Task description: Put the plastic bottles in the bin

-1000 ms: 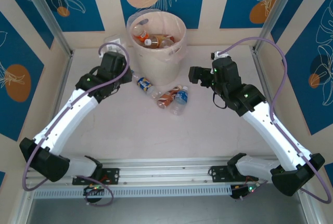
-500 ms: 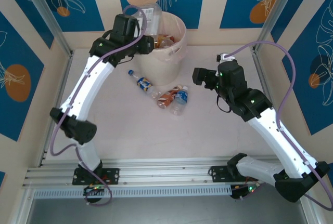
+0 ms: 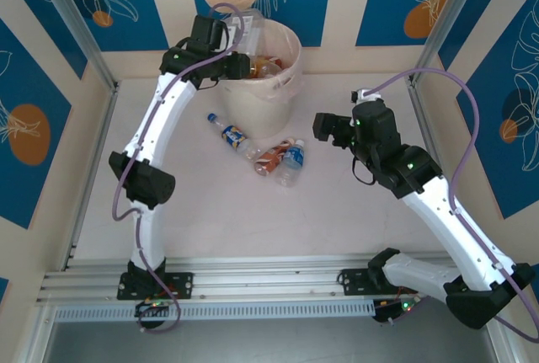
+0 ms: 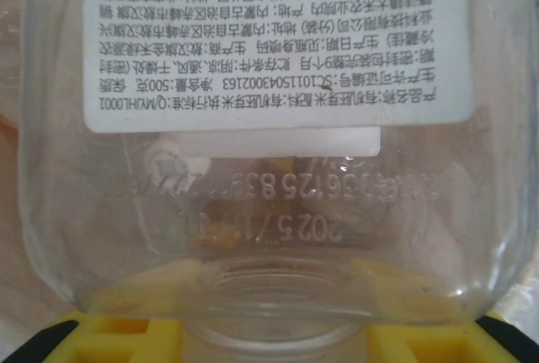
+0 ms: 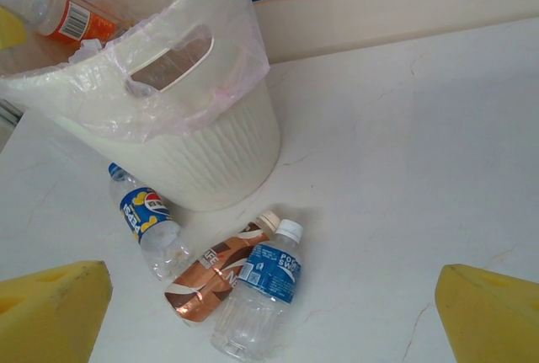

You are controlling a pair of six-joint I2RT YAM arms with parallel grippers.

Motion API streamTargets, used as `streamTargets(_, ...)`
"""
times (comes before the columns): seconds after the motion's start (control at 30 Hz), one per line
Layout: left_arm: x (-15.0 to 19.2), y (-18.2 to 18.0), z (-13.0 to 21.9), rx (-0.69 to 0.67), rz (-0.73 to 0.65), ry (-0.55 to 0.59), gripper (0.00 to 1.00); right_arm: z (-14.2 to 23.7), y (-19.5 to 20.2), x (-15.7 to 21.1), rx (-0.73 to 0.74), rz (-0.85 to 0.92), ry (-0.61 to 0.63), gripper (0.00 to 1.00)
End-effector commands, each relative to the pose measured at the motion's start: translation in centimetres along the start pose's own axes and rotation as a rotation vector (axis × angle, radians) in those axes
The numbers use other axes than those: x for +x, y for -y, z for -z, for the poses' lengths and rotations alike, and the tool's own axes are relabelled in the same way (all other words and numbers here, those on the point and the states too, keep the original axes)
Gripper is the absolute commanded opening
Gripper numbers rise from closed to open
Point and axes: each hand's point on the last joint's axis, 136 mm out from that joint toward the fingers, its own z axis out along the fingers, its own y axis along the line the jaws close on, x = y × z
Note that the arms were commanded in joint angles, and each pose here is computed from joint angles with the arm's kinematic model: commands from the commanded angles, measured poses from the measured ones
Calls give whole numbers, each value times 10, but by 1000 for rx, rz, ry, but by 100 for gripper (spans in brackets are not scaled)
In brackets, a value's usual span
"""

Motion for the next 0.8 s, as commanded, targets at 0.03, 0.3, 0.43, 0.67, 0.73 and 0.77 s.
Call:
streamTargets(0.03,-26,3,0,60,-34,79,22,8,4,-6,15,-12,30,99)
streamTargets(0.3,-20,4,-22,87,-37,54,26,7,5,-5,26,-5,24,99)
streamTargets(0.43,-19,1,-28,78,-34,52,34,6,4,-6,24,-2,24,99)
streamTargets(0.67,-20,1,-29,77,-32,54,49,7,4,-6,24,5,25,99)
streamTargets(0.73,-21,1,-28,76,-31,57,50,7,5,-6,26,7,24,99)
streamTargets(0.77,-21,1,-26,75,-31,59,52,7,5,-6,26,6,25,99)
